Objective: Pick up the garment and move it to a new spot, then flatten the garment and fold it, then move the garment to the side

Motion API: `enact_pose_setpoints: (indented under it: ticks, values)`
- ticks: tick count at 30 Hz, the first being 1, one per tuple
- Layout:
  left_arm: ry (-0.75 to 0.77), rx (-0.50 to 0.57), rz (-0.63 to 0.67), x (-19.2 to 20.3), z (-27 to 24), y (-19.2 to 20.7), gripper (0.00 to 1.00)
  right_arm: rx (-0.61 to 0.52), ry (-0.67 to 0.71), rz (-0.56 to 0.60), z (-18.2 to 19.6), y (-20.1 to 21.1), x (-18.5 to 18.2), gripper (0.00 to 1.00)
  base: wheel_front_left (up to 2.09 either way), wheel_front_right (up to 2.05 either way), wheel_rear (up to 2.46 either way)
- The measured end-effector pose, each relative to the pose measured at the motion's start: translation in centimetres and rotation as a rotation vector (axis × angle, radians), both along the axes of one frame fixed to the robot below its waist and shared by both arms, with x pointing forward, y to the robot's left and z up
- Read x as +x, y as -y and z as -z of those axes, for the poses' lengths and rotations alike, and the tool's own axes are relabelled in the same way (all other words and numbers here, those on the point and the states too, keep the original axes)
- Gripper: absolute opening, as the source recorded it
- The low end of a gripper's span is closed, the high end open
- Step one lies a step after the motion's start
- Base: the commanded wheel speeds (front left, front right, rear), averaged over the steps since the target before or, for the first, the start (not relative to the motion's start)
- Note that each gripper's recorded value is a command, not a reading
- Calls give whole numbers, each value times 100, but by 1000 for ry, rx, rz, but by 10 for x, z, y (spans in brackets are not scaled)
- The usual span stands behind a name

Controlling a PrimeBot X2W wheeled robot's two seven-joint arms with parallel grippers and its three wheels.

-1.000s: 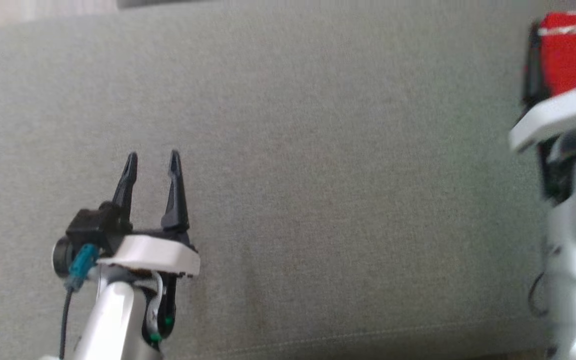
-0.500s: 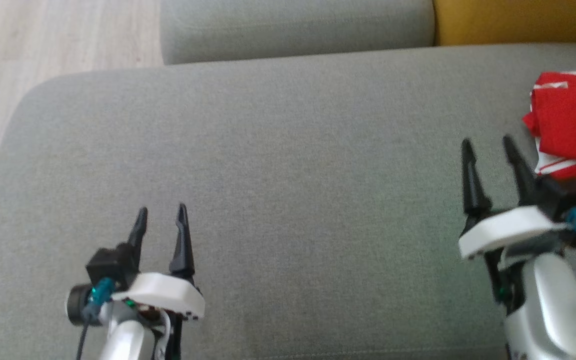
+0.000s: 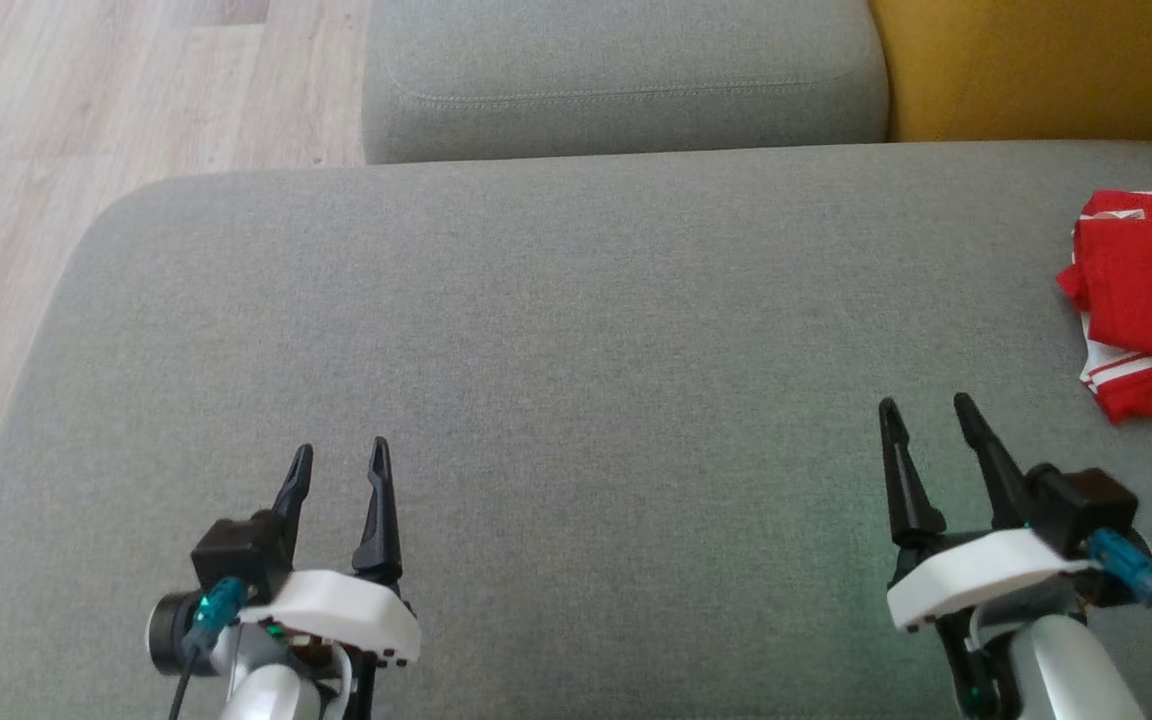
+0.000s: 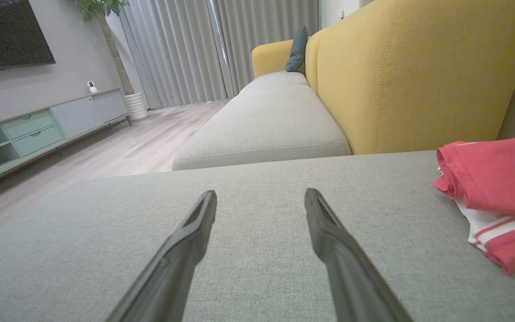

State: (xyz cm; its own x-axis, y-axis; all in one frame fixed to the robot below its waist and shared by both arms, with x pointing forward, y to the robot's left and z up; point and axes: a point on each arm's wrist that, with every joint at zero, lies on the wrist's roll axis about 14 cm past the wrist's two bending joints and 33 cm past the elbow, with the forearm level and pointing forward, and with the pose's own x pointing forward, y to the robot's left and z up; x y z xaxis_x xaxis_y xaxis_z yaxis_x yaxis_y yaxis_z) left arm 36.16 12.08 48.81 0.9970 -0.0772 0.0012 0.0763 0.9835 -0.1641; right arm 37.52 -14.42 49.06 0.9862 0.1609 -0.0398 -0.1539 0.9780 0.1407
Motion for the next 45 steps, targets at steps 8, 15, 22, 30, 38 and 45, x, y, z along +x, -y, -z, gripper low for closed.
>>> enact_pose_setpoints:
  ticks: [8, 15, 22, 30, 38, 45]
  values:
    - [7, -8, 14, -5, -2, 5, 100, 0, 7, 4, -2, 1, -3, 100, 0, 0, 0]
    - [5, -8, 18, -7, -1, 6, 100, -1, 6, 2, -1, 1, -3, 100, 0, 0, 0]
    - [4, -8, 18, -7, -1, 6, 100, -1, -2, 2, 2, 0, -6, 100, 0, 0, 0]
    - [2, -8, 20, -7, 0, 7, 100, -1, -2, 2, 2, 0, -6, 100, 0, 0, 0]
    - [-47, -9, 17, -12, 14, 5, 0, -1, -41, 1, 14, 0, -9, 0, 0, 0, 0]
    - [-190, -45, -6, -36, 55, -1, 0, 44, -174, 23, 54, 4, -32, 0, 0, 0, 0]
